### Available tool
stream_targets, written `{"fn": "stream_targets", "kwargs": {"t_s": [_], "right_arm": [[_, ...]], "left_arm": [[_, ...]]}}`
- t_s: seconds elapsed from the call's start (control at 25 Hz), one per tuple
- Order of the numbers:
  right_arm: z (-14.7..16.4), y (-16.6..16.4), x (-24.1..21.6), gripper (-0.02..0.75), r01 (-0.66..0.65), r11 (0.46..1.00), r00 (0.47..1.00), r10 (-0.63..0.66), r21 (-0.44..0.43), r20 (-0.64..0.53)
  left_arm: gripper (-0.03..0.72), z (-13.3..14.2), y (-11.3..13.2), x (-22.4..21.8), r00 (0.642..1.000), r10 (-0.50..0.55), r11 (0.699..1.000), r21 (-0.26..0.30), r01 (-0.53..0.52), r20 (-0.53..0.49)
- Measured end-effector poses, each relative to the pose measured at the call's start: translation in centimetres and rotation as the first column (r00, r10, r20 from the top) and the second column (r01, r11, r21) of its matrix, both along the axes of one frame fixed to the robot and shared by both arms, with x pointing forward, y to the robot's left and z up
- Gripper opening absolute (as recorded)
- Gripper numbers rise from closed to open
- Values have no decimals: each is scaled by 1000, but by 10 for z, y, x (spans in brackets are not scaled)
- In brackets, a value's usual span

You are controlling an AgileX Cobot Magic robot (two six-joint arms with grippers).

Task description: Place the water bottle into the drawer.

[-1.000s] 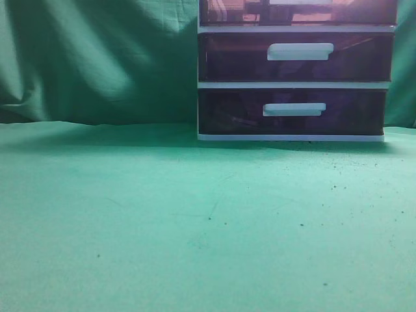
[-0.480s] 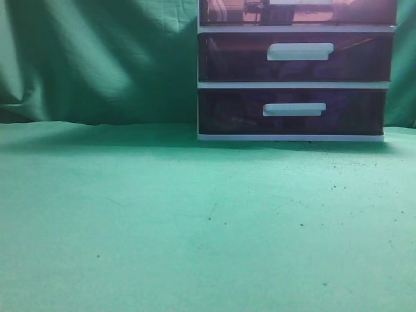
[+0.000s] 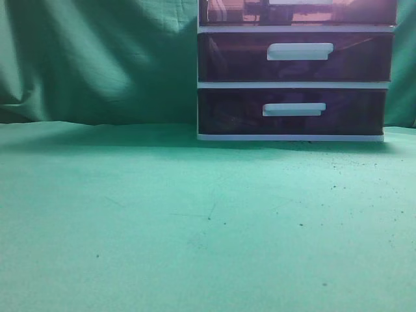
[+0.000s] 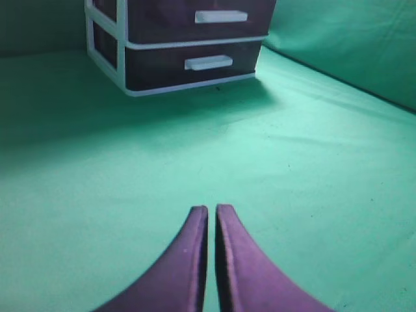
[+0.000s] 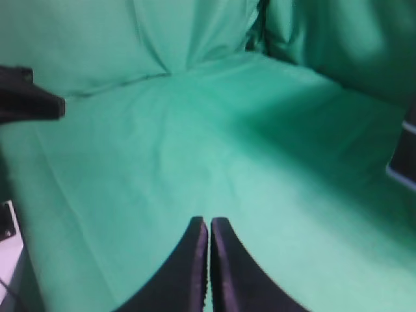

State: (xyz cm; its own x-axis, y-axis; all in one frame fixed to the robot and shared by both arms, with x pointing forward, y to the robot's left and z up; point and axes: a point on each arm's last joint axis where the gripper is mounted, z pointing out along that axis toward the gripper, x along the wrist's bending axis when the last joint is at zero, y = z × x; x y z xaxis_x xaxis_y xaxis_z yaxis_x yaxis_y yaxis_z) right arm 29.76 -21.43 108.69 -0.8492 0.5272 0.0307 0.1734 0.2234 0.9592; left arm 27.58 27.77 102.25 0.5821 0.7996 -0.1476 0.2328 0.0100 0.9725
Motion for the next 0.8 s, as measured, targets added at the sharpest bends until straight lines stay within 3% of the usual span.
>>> {"fn": "stream_targets", "kwargs": {"t_s": [0.24, 0.48, 0.64, 0.8], "right_arm": [[12, -13, -14, 0, 26, 996, 994, -35, 89, 106], [17, -12, -18, 0, 7, 983, 999, -14, 186, 38], [17, -11, -19, 0, 1, 981, 1000, -7, 193, 30], [18, -16, -10, 0, 91, 970, 990, -112, 226, 81]], "left_arm": [[0, -3, 0, 0, 1000, 3, 1000, 13, -2, -15], [0, -3, 0, 0, 1000, 3, 1000, 13, -3, -19], [0, -3, 0, 0, 1000, 3, 1000, 13, -3, -19], [0, -3, 0, 0, 1000, 3, 1000, 13, -3, -19]]}}
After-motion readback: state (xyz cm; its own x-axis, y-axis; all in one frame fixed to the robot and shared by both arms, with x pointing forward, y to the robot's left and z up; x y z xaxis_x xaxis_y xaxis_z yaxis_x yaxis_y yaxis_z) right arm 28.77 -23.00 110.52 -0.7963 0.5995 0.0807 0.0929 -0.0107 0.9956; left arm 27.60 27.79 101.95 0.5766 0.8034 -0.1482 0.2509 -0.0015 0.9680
